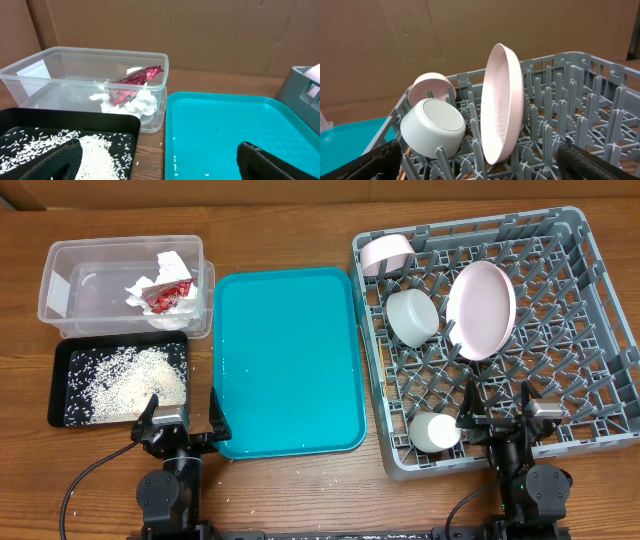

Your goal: Sort waste into correct bins and load items into the dishwasher

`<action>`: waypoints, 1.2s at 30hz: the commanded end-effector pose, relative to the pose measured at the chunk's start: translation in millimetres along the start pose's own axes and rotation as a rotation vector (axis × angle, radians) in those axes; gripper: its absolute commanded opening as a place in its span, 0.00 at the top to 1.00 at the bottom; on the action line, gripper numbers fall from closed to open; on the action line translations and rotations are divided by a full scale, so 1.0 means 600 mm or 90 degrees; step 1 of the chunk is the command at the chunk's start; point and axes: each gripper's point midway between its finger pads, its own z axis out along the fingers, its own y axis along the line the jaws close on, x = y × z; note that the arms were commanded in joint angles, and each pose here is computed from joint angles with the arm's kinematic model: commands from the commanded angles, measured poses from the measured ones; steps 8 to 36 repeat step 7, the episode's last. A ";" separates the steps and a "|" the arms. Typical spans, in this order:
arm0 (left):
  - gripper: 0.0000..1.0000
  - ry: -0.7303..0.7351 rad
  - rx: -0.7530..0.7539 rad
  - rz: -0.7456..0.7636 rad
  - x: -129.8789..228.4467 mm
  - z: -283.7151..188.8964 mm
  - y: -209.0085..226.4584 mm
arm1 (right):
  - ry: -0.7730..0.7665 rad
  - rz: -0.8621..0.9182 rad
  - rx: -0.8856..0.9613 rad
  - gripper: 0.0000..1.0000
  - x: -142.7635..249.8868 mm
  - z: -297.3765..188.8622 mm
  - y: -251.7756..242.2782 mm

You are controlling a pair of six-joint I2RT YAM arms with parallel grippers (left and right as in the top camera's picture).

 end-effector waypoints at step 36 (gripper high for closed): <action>0.00 -0.006 0.014 0.017 0.000 0.000 -0.007 | -0.005 -0.002 -0.003 0.00 0.001 0.000 0.000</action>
